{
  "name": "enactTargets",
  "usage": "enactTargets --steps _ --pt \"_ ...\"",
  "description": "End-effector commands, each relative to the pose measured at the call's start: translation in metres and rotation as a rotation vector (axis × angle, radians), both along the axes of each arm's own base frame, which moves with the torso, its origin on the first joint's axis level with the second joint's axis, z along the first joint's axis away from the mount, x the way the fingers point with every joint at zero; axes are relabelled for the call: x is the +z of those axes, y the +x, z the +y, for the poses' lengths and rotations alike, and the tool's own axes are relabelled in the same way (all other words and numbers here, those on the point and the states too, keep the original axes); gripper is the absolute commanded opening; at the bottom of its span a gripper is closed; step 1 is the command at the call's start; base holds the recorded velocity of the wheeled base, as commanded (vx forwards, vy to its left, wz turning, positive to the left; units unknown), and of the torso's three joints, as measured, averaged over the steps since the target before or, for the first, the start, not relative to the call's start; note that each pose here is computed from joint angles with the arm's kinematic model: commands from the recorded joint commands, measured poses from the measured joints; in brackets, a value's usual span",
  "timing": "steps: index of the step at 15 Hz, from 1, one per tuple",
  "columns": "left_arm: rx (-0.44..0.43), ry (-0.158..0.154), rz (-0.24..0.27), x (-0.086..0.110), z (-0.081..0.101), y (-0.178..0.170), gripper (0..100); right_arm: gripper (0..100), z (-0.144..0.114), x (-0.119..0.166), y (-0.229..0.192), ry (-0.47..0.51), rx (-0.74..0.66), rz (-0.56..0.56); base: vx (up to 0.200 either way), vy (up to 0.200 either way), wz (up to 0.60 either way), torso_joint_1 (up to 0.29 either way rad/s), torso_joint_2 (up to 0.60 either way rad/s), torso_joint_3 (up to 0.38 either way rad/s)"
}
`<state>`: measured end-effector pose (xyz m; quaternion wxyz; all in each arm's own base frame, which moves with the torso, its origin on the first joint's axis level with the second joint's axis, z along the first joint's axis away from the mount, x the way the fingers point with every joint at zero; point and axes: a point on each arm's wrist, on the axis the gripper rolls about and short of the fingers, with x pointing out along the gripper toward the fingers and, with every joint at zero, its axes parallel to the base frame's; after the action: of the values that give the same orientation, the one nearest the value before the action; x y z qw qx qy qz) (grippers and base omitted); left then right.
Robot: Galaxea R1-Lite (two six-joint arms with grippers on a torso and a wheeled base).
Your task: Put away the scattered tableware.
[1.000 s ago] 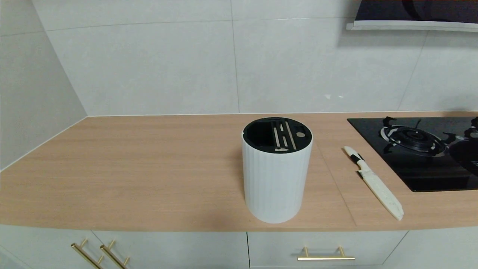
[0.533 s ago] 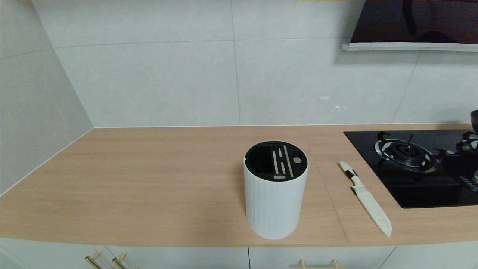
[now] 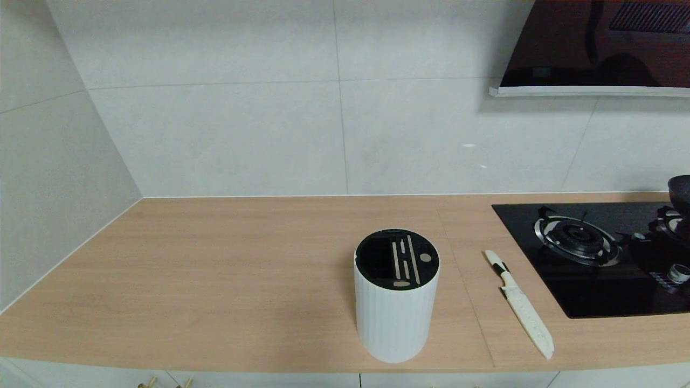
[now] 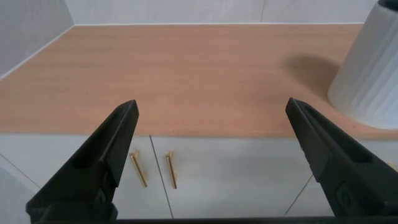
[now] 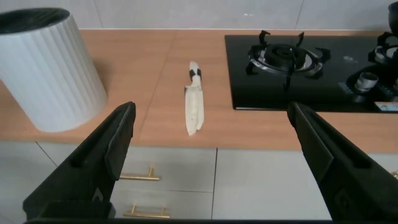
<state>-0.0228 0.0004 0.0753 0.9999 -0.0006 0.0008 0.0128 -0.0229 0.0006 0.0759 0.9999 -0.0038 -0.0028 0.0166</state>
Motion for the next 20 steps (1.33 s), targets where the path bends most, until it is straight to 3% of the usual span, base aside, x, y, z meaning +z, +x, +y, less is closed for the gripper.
enactTargets --steps 1,5,8,20 --pt "0.001 0.000 0.000 0.0000 0.0000 0.0000 100 100 0.0000 0.0001 0.0001 0.000 0.001 0.001 0.000 0.000 0.00 0.051 -0.09 -0.041" --pt "0.001 0.000 0.000 0.0000 0.0000 0.0000 100 100 0.0000 0.0001 0.0001 0.001 0.001 0.001 0.000 0.000 0.00 0.000 0.00 0.000" --pt "0.001 0.000 0.000 0.0000 0.0000 0.0000 100 100 0.0000 0.0001 0.0001 0.001 0.001 0.001 0.000 0.000 -0.60 0.005 0.00 0.002" --pt "0.001 0.000 0.000 0.0000 0.0000 0.0000 100 100 0.0000 0.0001 0.0001 0.001 0.001 0.001 0.000 0.000 0.00 0.000 0.00 0.000"
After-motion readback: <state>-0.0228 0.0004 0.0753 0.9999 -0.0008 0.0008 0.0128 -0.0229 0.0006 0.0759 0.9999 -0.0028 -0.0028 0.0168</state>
